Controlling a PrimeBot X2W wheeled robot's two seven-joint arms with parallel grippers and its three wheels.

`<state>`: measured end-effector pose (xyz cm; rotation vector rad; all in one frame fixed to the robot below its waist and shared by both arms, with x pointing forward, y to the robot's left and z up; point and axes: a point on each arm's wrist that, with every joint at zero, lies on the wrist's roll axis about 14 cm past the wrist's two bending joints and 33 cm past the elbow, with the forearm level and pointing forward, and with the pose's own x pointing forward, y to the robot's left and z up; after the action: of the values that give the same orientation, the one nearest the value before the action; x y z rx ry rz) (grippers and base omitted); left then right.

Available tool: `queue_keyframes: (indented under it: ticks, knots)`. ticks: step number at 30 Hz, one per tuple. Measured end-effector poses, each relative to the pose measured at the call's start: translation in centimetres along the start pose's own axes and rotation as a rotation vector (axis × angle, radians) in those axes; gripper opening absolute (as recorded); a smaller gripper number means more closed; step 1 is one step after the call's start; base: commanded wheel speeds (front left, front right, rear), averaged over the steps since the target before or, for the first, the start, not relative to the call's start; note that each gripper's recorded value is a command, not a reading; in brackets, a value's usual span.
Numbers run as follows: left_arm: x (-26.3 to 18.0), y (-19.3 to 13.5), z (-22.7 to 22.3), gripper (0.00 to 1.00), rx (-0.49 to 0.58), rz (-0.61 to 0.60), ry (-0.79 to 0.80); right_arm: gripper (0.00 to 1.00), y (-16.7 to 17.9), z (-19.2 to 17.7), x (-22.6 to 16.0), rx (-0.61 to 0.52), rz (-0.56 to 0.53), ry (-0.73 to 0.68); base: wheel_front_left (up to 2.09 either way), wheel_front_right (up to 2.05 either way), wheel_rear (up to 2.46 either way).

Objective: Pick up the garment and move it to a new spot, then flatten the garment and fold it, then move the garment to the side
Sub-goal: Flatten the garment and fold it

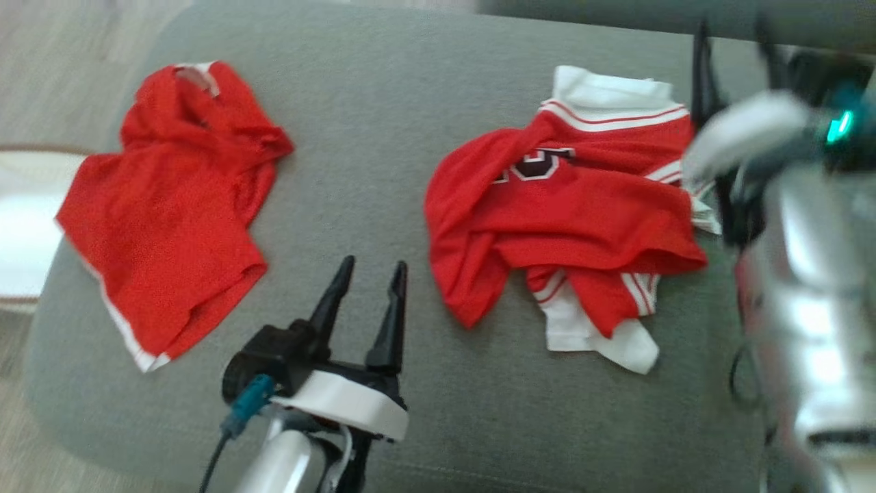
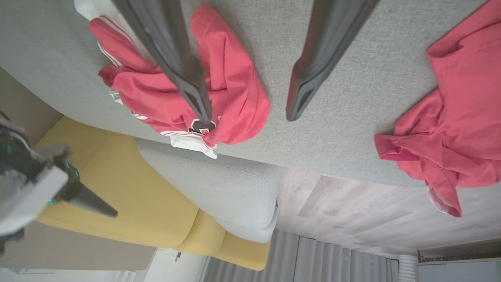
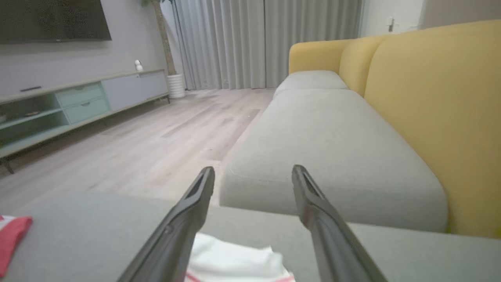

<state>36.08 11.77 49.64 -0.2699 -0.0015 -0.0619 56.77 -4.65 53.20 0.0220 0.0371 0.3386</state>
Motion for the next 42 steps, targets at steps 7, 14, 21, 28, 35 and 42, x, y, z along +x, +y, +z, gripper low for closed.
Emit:
queue_keyframes:
  ticks: [7,14,21,28,35,42]
  knots:
    - [0.1,-0.2,-0.3,1.00,0.017,-0.014,0.003,1.00,-1.5,-7.8,-8.2,0.003,-0.037,0.157,0.00,0.00,0.00]
    - [0.2,-0.5,-0.3,1.00,0.013,-0.029,0.002,1.00,2.8,-12.6,-13.8,0.081,0.060,0.334,0.00,0.00,0.00]
    - [0.1,-0.4,-0.2,1.00,0.013,-0.024,-0.002,1.00,7.0,-15.1,-17.9,0.098,0.168,0.501,0.00,0.00,0.00]
    - [0.1,-0.2,-0.4,1.00,0.012,-0.016,0.004,1.00,6.3,-16.0,-19.5,0.001,0.184,0.589,0.00,0.00,0.00]
    - [0.1,0.0,-0.5,1.00,0.010,-0.010,0.007,1.00,5.8,-16.4,-20.4,-0.040,0.176,0.663,0.00,0.00,0.00]
    - [0.4,0.0,-1.0,1.00,0.006,-0.009,0.023,0.27,5.6,-17.2,-20.3,-0.010,0.165,0.706,0.00,0.00,0.00]
